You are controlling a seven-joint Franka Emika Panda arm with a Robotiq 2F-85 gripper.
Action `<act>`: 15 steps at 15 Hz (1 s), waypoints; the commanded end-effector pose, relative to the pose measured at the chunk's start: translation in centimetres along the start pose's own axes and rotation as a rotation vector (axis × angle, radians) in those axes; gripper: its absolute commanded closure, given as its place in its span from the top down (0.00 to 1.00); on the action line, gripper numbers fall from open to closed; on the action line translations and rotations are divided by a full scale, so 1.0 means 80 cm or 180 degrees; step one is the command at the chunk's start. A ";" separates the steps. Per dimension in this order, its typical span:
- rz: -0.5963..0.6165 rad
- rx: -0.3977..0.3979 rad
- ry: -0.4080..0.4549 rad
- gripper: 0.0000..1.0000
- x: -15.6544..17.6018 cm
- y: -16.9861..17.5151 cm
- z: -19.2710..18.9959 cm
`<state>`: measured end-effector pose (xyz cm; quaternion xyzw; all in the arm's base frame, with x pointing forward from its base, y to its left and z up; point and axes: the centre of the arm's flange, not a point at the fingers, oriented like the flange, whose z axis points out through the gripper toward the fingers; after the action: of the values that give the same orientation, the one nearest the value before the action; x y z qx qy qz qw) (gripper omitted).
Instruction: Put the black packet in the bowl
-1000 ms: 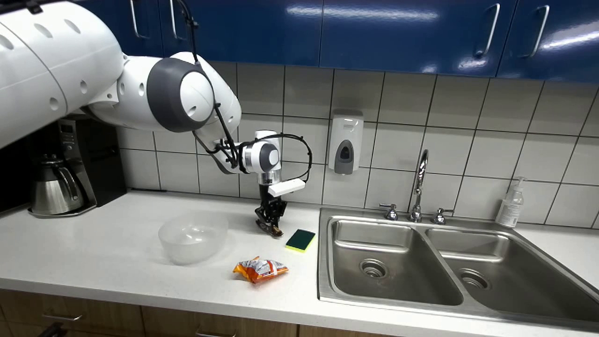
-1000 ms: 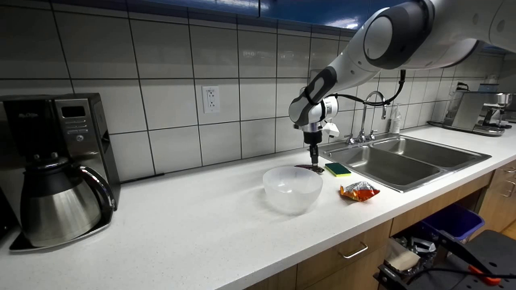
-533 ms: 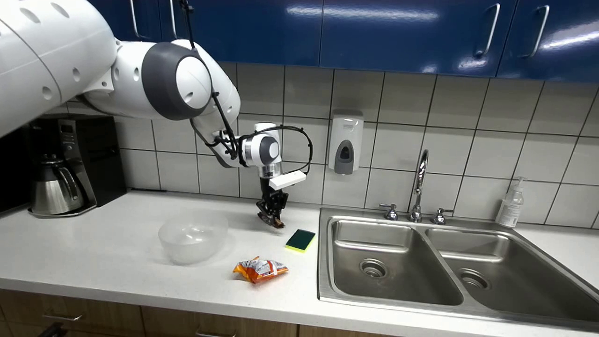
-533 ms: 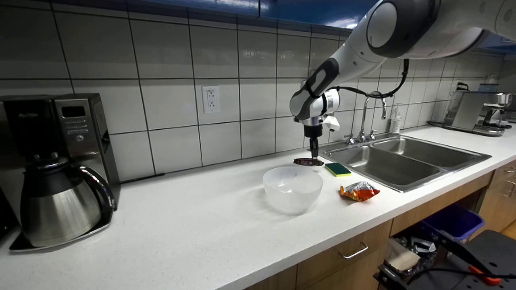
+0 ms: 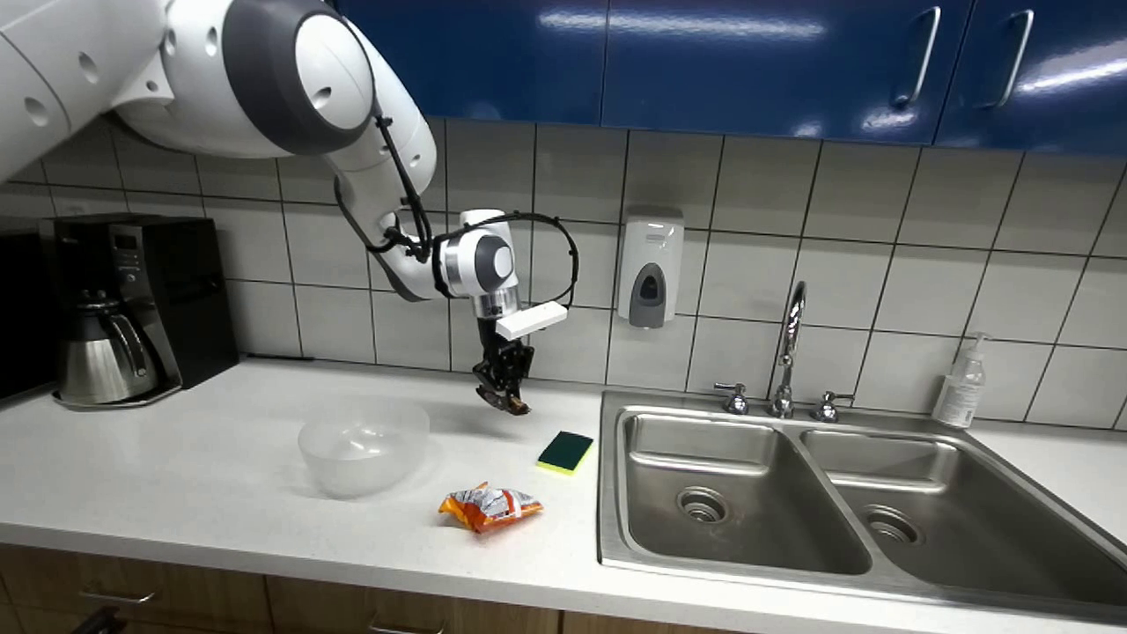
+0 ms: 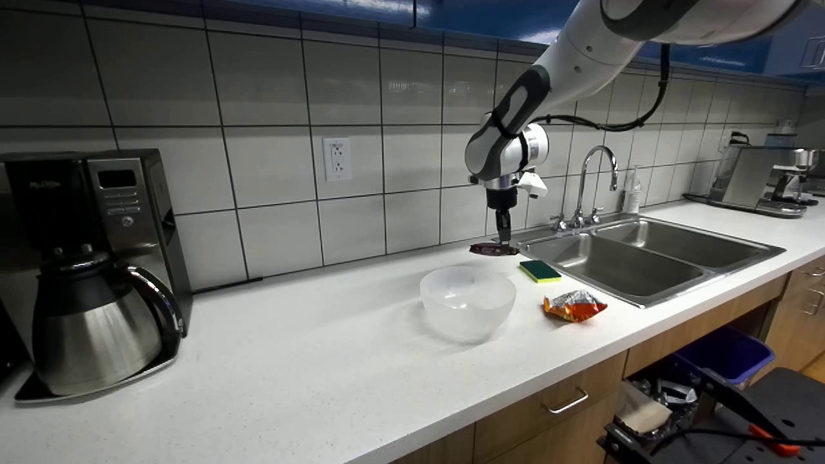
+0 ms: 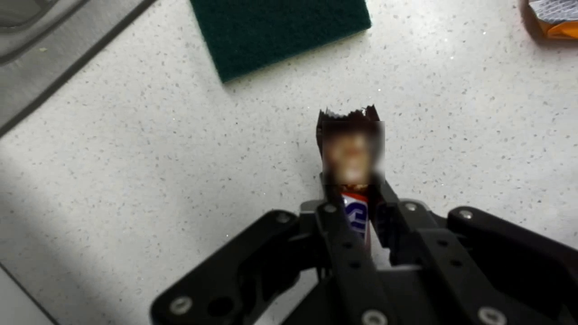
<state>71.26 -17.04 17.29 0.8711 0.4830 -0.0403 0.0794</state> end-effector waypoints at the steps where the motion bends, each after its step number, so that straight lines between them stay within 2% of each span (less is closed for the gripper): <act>1: -0.0044 -0.0121 -0.0080 0.05 -0.008 -0.053 -0.044; 15: -0.0486 -0.0314 -0.0108 0.05 0.034 -0.167 -0.103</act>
<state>64.37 -7.87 21.98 0.8326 0.5411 -0.0410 0.1113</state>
